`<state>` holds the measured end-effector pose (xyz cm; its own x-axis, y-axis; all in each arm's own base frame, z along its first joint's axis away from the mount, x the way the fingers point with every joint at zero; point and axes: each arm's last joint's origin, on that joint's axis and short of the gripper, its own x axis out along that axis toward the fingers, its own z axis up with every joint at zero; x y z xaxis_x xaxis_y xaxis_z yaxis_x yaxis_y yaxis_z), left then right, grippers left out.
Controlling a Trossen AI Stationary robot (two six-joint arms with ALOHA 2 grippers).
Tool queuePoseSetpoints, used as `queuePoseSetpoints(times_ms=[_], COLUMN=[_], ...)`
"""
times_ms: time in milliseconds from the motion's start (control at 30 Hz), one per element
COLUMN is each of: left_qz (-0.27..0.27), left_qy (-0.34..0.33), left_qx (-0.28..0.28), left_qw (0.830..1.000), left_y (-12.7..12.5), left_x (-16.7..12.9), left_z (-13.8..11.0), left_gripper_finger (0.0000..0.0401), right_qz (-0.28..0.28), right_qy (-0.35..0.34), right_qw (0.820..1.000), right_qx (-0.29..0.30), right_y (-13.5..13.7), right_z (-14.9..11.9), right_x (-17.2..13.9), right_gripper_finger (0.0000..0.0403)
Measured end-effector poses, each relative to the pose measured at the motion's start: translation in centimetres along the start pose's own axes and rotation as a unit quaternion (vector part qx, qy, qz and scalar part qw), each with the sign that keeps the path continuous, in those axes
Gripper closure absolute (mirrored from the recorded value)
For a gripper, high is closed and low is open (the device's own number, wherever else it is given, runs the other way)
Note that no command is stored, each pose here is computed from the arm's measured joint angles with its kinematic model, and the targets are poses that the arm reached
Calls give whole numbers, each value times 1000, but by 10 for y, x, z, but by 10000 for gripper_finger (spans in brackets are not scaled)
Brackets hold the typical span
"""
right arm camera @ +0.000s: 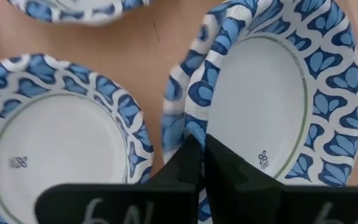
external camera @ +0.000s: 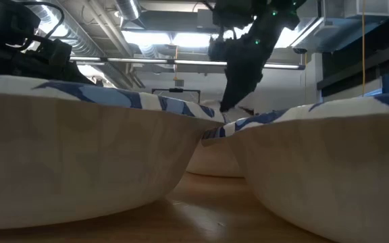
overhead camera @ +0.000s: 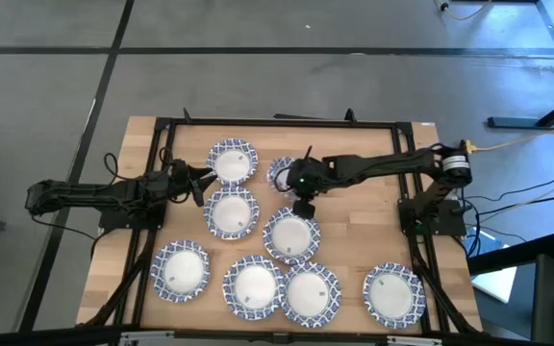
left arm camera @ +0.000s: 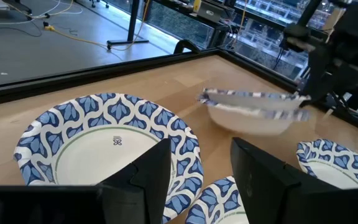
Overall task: Nest bowls inside each other
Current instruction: Stack the blue patterned bowl on top of the other blue patterned bowl
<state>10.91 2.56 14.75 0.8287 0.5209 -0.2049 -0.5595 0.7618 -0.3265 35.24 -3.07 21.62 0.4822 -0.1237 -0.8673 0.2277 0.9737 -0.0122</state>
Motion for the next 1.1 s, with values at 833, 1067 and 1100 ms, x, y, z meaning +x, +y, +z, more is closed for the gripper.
queuePoseSetpoints(times_ms=[833, 1067, 1100], left_qz=[0, 0, 0], left_qy=[0, 0, 0], left_qx=[0, 0, 0], left_qw=[1000, 1000, 1000], left_y=[0, 0, 0], left_x=[0, 0, 0], left_z=[0, 0, 0], left_gripper_finger=[241, 241, 241], right_qz=[1, 35, 48], right_qy=[-15, -16, -15], right_qw=[999, 999, 998], right_qx=[-37, -38, -35], right_y=[1, 7, 11], right_z=[28, 36, 36], right_x=[-22, -33, -34], right_gripper_finger=[212, 190, 189])
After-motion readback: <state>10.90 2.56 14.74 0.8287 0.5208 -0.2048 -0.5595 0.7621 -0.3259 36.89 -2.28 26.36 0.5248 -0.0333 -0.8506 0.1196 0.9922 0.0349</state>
